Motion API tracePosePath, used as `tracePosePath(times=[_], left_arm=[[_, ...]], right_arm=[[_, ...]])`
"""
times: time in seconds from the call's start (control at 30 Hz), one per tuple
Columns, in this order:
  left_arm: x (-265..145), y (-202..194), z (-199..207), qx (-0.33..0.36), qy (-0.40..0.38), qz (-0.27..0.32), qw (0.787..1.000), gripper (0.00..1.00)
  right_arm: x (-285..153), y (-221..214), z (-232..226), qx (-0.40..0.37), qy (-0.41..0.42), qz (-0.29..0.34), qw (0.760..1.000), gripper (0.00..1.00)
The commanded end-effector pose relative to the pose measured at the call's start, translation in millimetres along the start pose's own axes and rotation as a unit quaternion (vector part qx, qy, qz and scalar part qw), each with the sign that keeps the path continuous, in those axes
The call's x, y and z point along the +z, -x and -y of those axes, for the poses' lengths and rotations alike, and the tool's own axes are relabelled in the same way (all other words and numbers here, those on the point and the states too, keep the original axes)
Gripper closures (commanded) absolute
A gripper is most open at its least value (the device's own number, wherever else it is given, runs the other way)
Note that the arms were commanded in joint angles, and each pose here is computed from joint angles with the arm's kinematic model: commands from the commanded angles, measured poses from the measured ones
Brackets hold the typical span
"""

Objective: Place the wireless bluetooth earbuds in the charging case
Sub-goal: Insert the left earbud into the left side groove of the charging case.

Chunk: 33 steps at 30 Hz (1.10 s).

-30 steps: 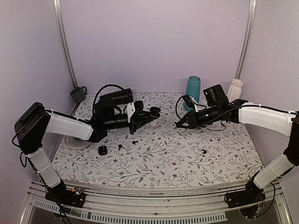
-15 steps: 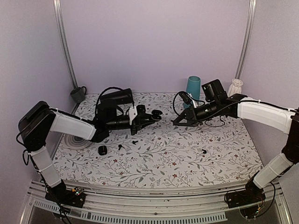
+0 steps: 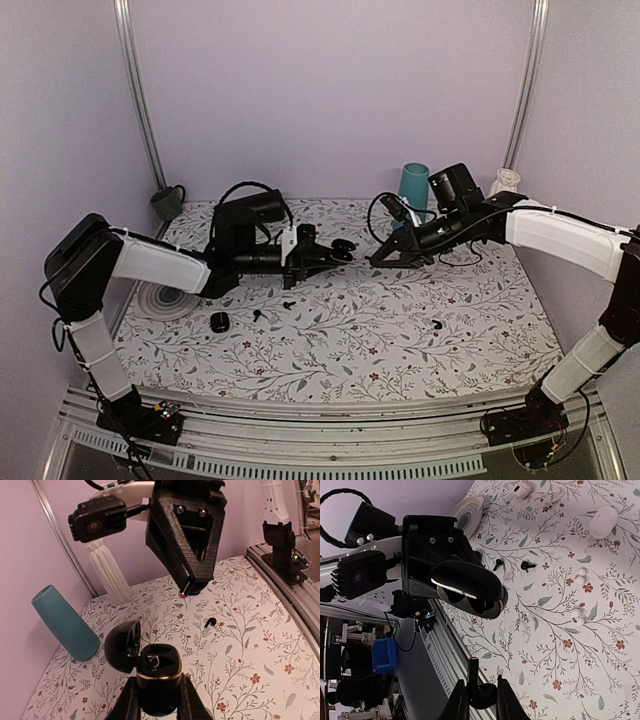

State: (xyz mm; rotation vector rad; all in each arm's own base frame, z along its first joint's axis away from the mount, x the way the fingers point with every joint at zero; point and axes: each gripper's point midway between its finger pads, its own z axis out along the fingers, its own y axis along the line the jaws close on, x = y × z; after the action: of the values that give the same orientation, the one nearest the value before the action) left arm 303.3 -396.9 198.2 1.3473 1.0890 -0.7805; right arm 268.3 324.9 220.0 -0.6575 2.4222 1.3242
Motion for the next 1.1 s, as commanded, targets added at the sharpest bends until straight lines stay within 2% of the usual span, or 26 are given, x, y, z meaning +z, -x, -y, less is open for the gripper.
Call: tracePosePath(times=[0.0, 1.07], left_arm=[[2.4, -4.4, -1.0, -0.009, -0.019, -0.005, 1.0, 1.0], [23.7, -11.5, 22.8, 0.015, -0.047, -0.038, 0.998, 1.0]], right_arm=[[-2.1, 2.6, -6.9, -0.022, -0.01, -0.01, 1.0, 0.85], [28.0, 2.3, -10.8, -0.026, -0.018, -0.062, 0.998, 0.85]])
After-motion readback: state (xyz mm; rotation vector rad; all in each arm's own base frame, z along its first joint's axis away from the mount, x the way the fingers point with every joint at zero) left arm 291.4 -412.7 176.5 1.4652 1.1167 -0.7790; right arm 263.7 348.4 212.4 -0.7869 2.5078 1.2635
